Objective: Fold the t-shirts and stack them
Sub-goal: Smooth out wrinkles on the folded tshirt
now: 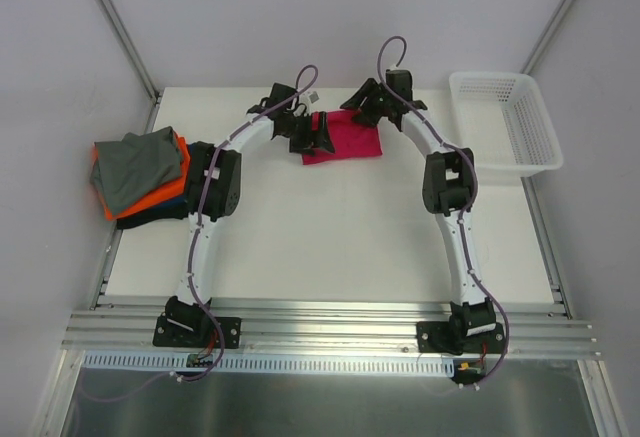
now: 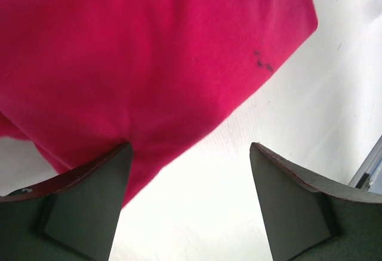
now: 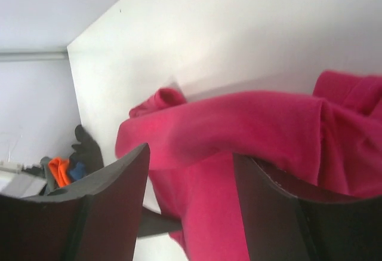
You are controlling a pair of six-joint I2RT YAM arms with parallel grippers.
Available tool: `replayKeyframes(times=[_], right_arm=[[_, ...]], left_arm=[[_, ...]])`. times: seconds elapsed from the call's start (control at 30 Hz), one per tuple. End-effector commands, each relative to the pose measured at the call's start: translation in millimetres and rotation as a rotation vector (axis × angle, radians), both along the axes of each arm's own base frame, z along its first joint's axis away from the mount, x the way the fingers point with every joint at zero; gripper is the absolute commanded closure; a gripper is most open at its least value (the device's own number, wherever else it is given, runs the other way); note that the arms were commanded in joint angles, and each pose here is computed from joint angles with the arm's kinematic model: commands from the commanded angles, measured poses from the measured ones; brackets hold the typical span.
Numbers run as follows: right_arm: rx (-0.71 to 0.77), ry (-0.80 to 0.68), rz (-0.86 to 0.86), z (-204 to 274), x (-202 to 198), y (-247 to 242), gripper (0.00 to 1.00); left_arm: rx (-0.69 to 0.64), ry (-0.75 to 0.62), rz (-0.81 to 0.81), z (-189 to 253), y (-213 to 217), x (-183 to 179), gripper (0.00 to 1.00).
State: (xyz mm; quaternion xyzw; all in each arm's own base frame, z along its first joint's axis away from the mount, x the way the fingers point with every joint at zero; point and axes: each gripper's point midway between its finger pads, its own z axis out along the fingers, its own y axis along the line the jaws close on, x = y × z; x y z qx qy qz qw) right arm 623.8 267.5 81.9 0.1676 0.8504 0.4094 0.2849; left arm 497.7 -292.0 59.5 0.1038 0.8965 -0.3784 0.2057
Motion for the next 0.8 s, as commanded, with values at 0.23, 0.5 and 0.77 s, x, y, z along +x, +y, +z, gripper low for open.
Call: replayKeyframes(times=[0.23,0.5,0.77], right_arm=[[0.006,-0.282,-0.119,77.1,54.2,-20.7,0.39],[0.010,-0.365,-0.173,122.0,65.5,-62.0,0.39],[0.076,-0.347,-0.115,161.7,35.8,-65.5,0.39]], left_arm=[[0.060,-0.018,-0.038,24.1,11.3,-24.4,0.20],[0.074,-0.037,-0.063,24.9,-1.8,-28.5,0.20],[0.067,-0.179,-0.059,76.5,-5.4,-14.7,0.19]])
